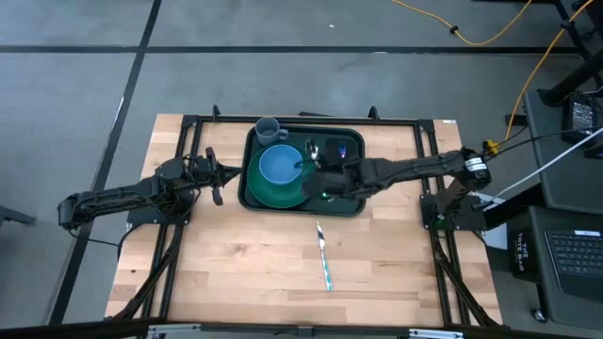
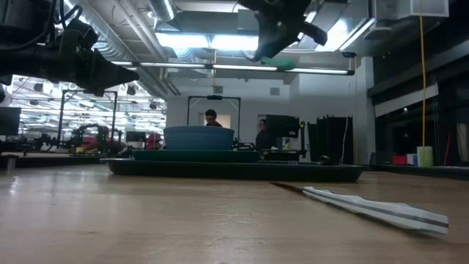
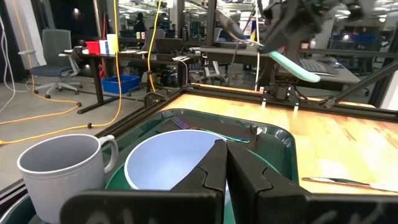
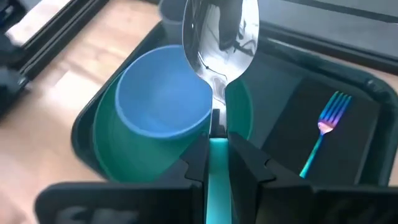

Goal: Set up tray
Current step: Put the blue spoon on the black napkin to the left of the blue fork

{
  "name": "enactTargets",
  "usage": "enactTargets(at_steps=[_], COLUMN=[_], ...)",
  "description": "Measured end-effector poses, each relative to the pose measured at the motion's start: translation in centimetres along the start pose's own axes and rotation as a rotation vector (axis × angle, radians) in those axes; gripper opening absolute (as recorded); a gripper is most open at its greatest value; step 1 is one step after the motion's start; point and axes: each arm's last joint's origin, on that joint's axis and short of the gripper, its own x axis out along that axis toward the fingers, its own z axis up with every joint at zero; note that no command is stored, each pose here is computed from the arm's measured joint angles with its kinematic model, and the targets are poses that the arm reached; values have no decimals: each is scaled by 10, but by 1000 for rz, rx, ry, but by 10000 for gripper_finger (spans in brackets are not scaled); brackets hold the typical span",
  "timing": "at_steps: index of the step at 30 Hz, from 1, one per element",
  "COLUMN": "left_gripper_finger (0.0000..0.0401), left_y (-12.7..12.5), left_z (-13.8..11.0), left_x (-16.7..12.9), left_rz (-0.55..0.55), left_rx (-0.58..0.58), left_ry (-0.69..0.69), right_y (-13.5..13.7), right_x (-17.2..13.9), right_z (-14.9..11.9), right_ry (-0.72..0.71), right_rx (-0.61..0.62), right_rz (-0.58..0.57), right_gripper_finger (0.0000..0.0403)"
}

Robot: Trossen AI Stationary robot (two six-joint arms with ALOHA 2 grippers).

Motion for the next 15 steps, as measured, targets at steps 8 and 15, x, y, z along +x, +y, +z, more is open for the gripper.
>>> enactTargets(at_steps=[8, 15], left_gripper_finger=[4, 4], left_y=[0, 0], left_z=[0, 0], left_x=[0, 0], left_rz=[0, 0], left_rx=[-47, 25], left_ry=[0, 0], right_y=[-17, -31], right_x=[22, 44], right_z=[24, 34], right_ry=[9, 52], right_rx=[68, 148], right_rz=[-63, -125], right_gripper_finger=[41, 41])
